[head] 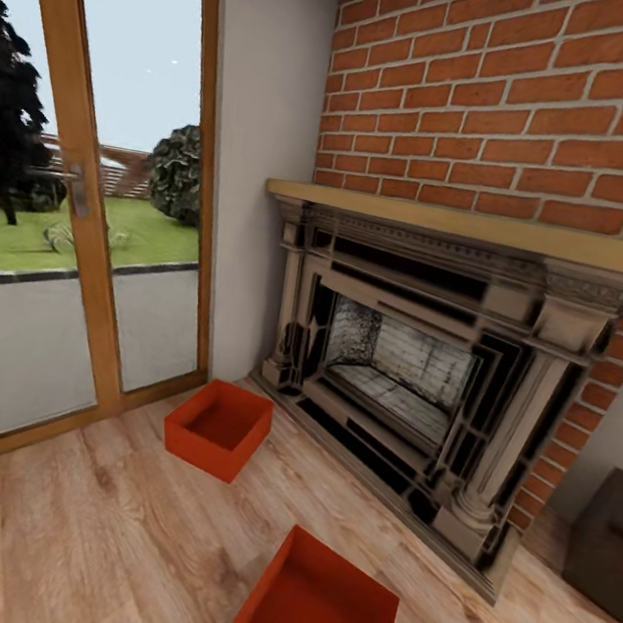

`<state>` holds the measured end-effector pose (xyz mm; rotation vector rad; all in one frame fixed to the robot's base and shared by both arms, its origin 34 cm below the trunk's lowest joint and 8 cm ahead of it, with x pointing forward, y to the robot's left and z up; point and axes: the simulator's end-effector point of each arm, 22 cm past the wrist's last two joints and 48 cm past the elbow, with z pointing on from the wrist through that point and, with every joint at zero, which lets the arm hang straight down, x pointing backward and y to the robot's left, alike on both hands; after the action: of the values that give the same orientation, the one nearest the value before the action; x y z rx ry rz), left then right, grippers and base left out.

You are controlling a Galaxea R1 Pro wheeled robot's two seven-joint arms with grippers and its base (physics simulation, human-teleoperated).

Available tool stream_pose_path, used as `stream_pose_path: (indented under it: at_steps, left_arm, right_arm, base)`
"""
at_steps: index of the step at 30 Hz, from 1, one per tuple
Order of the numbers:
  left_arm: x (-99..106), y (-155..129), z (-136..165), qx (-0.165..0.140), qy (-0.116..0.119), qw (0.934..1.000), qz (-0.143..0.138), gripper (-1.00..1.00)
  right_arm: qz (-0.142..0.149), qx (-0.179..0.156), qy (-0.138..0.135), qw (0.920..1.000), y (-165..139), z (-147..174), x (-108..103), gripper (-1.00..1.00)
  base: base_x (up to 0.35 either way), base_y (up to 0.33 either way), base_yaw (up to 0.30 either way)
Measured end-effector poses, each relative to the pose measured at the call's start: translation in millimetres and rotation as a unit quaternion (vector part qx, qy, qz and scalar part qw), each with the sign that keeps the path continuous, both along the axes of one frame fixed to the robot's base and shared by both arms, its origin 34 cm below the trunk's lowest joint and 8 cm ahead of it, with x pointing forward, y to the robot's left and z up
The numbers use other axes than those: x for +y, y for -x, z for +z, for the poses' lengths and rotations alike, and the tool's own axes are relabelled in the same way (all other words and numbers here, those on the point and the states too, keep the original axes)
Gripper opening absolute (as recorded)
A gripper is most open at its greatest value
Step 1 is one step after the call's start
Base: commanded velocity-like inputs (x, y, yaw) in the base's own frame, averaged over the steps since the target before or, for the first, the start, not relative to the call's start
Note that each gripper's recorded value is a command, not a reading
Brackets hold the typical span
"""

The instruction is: Move the two storage containers from the living room to the garage. In the garage, place one container on the floor and stack the other container on top of it (either order is fine).

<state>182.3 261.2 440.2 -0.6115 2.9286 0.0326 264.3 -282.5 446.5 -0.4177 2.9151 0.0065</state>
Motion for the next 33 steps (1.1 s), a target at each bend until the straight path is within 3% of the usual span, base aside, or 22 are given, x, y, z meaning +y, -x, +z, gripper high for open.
stream_pose_path:
  at_steps: [33]
  left_arm:
    - [1.5, 0.1, 0.0, 0.000, -0.001, 1.0000, 0.001, 1.00]
  right_arm:
    - [0.000, 0.000, -0.001, 1.0000, -0.2, -0.1, 2.4, 1.00]
  base:
    - [0.000, 0.000, -0.290]
